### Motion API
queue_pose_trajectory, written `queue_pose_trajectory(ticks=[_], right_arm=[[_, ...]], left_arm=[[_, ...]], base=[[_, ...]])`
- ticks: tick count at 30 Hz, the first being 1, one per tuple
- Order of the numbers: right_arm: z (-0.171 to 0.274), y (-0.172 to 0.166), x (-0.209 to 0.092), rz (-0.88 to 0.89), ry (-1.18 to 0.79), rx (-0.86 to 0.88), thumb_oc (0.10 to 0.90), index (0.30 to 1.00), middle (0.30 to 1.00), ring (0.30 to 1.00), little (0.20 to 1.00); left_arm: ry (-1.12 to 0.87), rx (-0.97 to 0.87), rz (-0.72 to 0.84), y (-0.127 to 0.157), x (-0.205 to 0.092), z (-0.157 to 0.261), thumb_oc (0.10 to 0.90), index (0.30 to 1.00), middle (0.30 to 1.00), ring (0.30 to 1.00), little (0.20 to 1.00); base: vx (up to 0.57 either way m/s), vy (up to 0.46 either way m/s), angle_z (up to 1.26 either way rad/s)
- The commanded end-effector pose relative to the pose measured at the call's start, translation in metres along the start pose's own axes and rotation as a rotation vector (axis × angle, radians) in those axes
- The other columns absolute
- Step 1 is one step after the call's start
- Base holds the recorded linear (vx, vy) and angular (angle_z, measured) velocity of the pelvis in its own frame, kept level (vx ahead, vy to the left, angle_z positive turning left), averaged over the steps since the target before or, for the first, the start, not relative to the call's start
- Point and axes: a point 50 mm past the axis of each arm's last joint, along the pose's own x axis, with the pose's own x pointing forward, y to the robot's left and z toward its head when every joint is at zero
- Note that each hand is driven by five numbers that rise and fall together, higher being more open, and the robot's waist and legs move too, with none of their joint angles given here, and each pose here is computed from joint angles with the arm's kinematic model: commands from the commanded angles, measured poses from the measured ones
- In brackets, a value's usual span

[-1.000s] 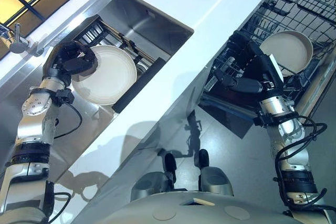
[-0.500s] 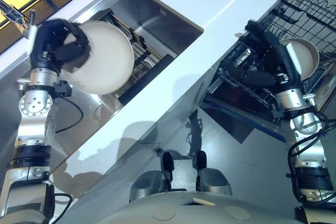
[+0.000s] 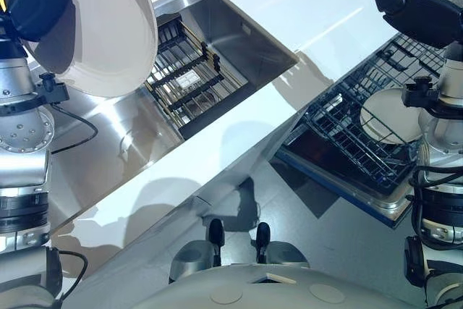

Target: Pick up plates and place into dishwasher.

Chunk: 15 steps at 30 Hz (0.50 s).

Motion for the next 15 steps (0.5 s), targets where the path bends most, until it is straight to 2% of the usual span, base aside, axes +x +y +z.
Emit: queue_pose_trajectory(ticks=[1,7,12,15], right_arm=[[0.023,0.004,0.015,0.13,-0.1,0.258,0.8,0.9,0.9,0.9,0.9],[0.017,0.056,0.021,0.24,0.008,0.729,0.8,0.9,0.9,0.9,0.9],[0.021,0.087,0.024,0.217,0.042,0.946,0.8,0.9,0.9,0.9,0.9],[0.022,0.1,0.022,0.221,0.072,0.997,0.8,0.9,0.9,0.9,0.9]], left_arm=[[-0.209,-0.032,0.075,0.003,0.021,0.031,0.1,0.3,0.3,0.3,0.2],[-0.328,-0.073,0.12,-0.03,0.019,0.045,0.1,0.3,0.3,0.3,0.2],[-0.406,-0.046,0.167,-0.054,0.018,0.055,0.1,0.3,0.3,0.3,0.2],[-0.425,-0.032,0.188,-0.065,0.018,0.059,0.1,0.3,0.3,0.3,0.2]], base=[[-0.06,-0.022,0.0],[-0.05,-0.026,0.01],[-0.03,-0.021,0.04],[-0.01,-0.004,0.01]])
